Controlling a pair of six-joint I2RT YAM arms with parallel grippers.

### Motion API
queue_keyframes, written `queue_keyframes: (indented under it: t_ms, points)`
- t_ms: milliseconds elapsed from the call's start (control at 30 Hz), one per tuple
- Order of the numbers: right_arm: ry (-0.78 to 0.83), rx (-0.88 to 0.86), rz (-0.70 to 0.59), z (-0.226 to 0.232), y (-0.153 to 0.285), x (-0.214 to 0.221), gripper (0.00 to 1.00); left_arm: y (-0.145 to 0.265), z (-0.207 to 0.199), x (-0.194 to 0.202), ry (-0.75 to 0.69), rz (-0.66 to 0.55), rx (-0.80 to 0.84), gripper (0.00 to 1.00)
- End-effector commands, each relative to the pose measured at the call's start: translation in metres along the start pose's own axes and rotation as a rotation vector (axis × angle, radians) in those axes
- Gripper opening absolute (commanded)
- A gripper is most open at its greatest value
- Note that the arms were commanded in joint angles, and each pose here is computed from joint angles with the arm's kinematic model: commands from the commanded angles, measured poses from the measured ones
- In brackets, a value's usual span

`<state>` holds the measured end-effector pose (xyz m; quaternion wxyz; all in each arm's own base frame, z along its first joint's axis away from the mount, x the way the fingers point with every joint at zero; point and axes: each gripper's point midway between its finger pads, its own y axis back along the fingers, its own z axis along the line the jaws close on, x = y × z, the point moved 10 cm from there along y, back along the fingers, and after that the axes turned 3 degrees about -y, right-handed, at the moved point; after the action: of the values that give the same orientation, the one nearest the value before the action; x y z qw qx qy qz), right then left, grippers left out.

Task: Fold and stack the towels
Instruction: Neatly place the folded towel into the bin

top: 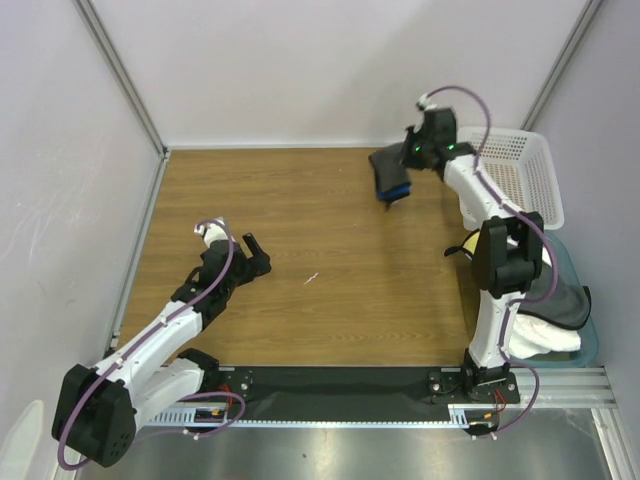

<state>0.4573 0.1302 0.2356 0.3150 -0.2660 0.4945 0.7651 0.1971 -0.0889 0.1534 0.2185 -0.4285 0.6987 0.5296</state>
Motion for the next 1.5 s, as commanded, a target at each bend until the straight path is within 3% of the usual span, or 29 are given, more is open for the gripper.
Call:
queue_keyframes:
  t_ms: [0, 100, 300, 567, 633, 800, 1067, 1233, 1467]
  points:
    - [0.064, 0.056, -0.013, -0.026, 0.018, -0.043, 0.00, 0.000, -0.002, -0.006, -0.002, -0.032, -0.013, 0.91]
    - [0.111, 0.100, -0.043, -0.046, 0.024, -0.074, 0.00, -0.004, -0.009, -0.018, -0.025, -0.036, -0.033, 0.91]
    - [0.170, 0.214, 0.054, -0.094, 0.035, -0.087, 0.00, -0.027, -0.024, -0.045, -0.096, -0.060, -0.103, 0.93]
    - [0.030, 0.339, -0.013, -0.166, 0.082, -0.106, 0.00, -0.082, -0.037, -0.081, -0.110, -0.134, -0.211, 0.96]
    - [0.012, 0.318, -0.054, -0.174, 0.093, -0.114, 0.00, -0.097, -0.035, -0.082, -0.126, -0.090, -0.253, 0.96]
    - [-0.001, 0.368, -0.077, -0.203, 0.111, -0.117, 0.00, -0.110, -0.043, -0.112, -0.125, -0.065, -0.162, 0.97]
    - [0.003, 0.406, 0.045, -0.240, 0.079, -0.092, 0.00, -0.137, -0.067, -0.156, -0.217, 0.019, -0.177, 0.97]
    - [0.055, 0.470, 0.134, -0.259, 0.045, -0.070, 0.00, -0.138, -0.085, -0.183, -0.201, 0.000, -0.153, 0.97]
    - [0.151, 0.554, 0.039, -0.274, 0.013, -0.075, 0.00, -0.125, -0.094, -0.198, -0.166, -0.025, -0.182, 0.96]
